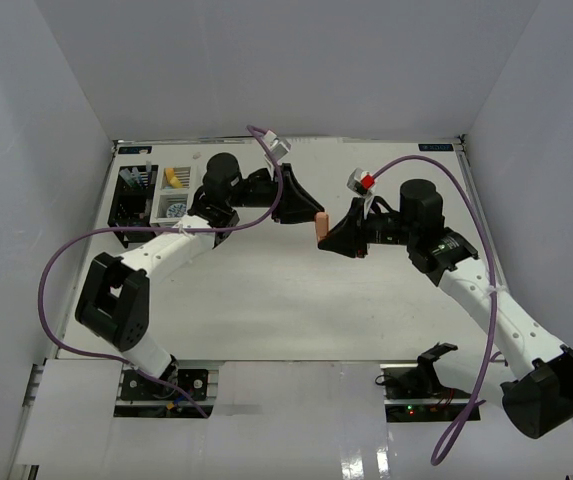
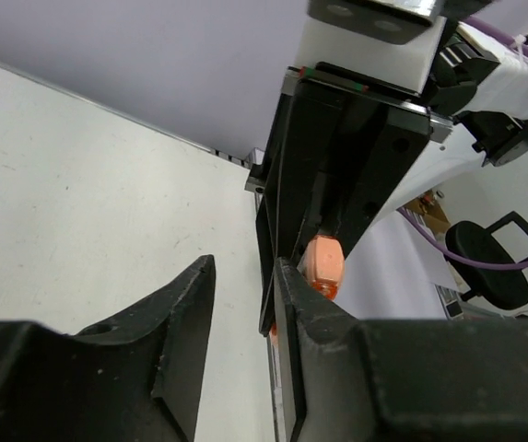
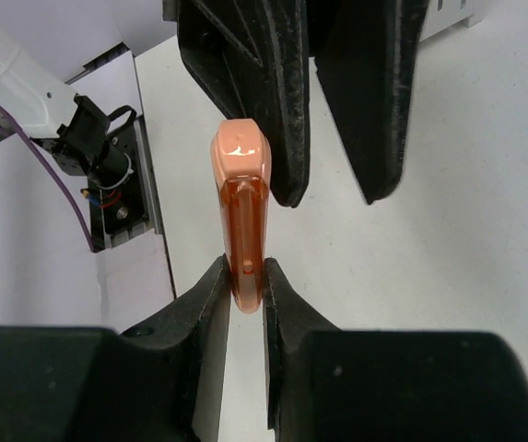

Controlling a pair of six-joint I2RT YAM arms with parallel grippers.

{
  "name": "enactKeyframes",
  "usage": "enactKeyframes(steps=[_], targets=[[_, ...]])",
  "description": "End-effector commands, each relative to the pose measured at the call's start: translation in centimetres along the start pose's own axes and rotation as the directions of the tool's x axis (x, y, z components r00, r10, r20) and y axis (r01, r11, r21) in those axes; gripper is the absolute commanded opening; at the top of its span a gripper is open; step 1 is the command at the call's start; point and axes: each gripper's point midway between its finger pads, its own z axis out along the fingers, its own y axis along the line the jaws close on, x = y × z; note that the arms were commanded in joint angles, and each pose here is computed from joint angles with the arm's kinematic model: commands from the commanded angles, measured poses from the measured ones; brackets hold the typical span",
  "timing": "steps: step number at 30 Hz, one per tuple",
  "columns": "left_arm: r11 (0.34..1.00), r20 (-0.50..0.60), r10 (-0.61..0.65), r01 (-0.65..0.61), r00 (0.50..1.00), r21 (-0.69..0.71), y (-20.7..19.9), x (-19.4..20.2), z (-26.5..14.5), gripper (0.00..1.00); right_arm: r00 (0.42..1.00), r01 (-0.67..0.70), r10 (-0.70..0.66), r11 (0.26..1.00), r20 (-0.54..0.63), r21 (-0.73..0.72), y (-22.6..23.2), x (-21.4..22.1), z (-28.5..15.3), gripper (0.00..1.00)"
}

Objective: Sort the stationery into containers
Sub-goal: Close the pen cap on the pen.

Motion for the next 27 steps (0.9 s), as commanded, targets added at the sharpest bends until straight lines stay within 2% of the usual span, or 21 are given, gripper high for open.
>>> enactKeyframes(steps=[1, 3, 5, 6, 9, 10, 12, 15, 18, 22, 27], targets=[[0.995, 0.037, 0.086, -0.084, 0.996, -0.05, -1.7, -3.2, -0.4, 0.43, 0.995, 0.091, -0.091, 0.996, 0.039, 0.017, 0.2, -1.9, -0.6, 0.08], [0.977, 0.053, 0.11, -0.098, 0.993, -0.19, 0.1, -4.2, -1.1, 0.48, 0.998, 0.067, -0.067, 0.998, 0.006, 0.016, 0.1, -0.9, -0.5, 0.08], [0.95, 0.07, 0.171, -0.146, 0.983, -0.276, 0.1, -6.1, -2.1, 0.51, 0.999, 0.051, -0.051, 0.999, -0.009, 0.014, 0.2, -0.1, -0.7, 0.08], [0.929, 0.047, 0.192, -0.166, 0.98, -0.332, 1.0, -6.1, -2.7, 0.52, 0.999, 0.041, -0.041, 0.999, -0.016, 0.016, 0.3, 0.2, -0.8, 0.08], [0.904, -0.001, 0.24, -0.224, 0.971, -0.365, 0.4, -6.6, -3.8, 0.58, 0.998, 0.055, -0.054, 0.998, -0.034, 0.031, 0.1, 0.9, -1.0, 0.08], [0.894, -0.034, 0.282, -0.275, 0.959, -0.353, 0.2, -6.4, -3.9, 0.59, 0.998, 0.05, -0.048, 0.998, -0.045, 0.044, -0.1, 1.3, -1.1, 0.08], [0.894, -0.056, 0.287, -0.289, 0.956, -0.343, -0.5, -6.3, -4.1, 0.61, 0.997, 0.062, -0.059, 0.996, -0.05, 0.063, -0.3, 1.4, -1.3, 0.08], [0.902, -0.032, 0.234, -0.229, 0.972, -0.367, -0.6, -6.8, -4.1, 0.62, 0.995, 0.092, -0.087, 0.991, -0.05, 0.097, -0.9, 1.3, -1.4, 0.08], [0.927, -0.042, 0.217, -0.22, 0.975, -0.305, -1.5, -6.3, -3.7, 0.62, 0.992, 0.127, -0.125, 0.989, -0.032, 0.076, -0.8, 0.6, -1.2, 0.08], [0.945, -0.083, 0.273, -0.284, 0.958, -0.164, -3.6, -5.3, -3.3, 0.58, 0.981, 0.193, -0.194, 0.981, -0.011, -0.023, 0.4, -0.3, -0.8, 0.08], [0.944, -0.152, 0.307, -0.32, 0.94, -0.076, -4.3, -4.5, -3.3, 0.57, 0.973, 0.211, -0.215, 0.976, -0.079, -0.056, 0.0, 0.0, -0.5, 0.08]])
